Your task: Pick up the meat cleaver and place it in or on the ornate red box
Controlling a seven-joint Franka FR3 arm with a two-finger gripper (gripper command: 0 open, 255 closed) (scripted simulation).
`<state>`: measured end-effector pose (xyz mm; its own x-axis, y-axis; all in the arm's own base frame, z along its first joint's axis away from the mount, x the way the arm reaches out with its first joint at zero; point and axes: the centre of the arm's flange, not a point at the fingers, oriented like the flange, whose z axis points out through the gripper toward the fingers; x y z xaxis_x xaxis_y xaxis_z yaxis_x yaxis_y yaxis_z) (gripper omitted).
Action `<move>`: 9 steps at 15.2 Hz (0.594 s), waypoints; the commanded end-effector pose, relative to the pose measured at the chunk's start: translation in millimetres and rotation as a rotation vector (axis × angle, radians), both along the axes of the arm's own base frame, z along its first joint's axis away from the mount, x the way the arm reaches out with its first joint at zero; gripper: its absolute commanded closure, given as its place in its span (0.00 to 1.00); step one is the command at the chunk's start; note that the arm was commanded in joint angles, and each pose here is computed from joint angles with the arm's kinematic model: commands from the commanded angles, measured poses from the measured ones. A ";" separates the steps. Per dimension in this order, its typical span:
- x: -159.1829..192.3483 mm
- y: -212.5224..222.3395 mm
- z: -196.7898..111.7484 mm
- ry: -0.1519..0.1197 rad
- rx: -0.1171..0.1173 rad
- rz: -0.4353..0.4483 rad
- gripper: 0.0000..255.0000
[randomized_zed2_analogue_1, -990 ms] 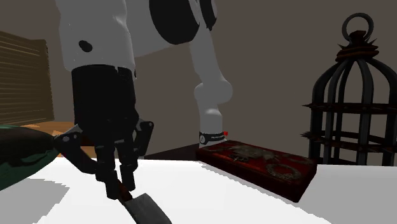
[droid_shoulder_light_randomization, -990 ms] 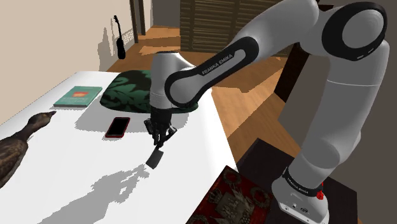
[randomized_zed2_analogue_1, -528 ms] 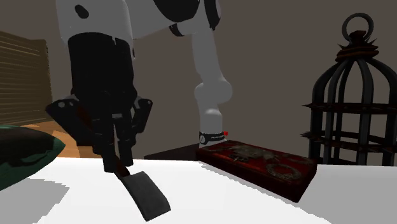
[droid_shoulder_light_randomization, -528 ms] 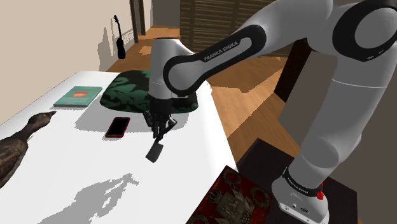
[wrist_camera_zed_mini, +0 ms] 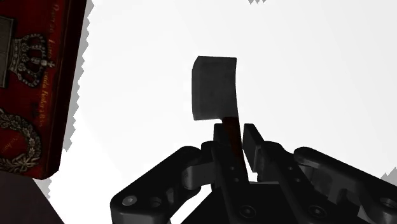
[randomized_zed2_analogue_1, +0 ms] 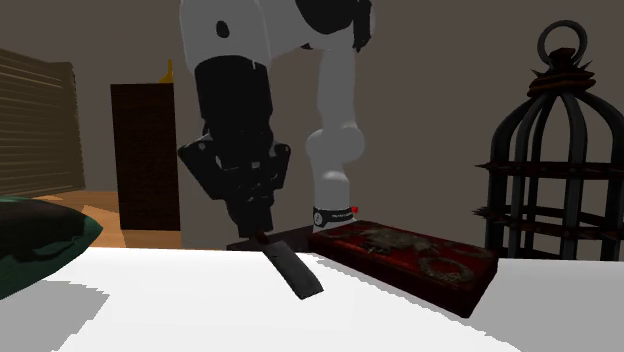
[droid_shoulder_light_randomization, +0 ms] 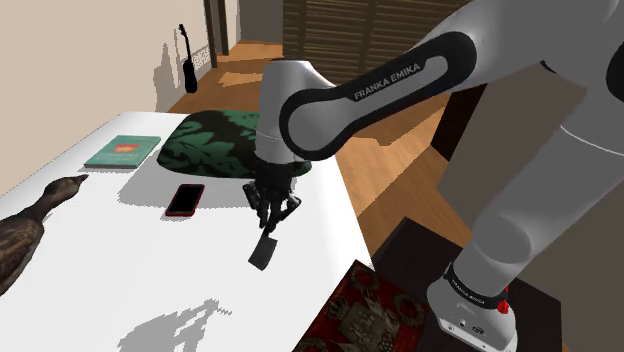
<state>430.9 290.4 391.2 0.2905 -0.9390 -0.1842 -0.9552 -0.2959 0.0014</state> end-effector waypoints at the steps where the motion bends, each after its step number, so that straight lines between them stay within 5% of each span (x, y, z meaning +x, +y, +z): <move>1: -23.7 -4.4 -0.6 0.000 0.003 -0.003 1.00; 9: -129.1 -10.5 1.3 0.000 0.003 -0.003 1.00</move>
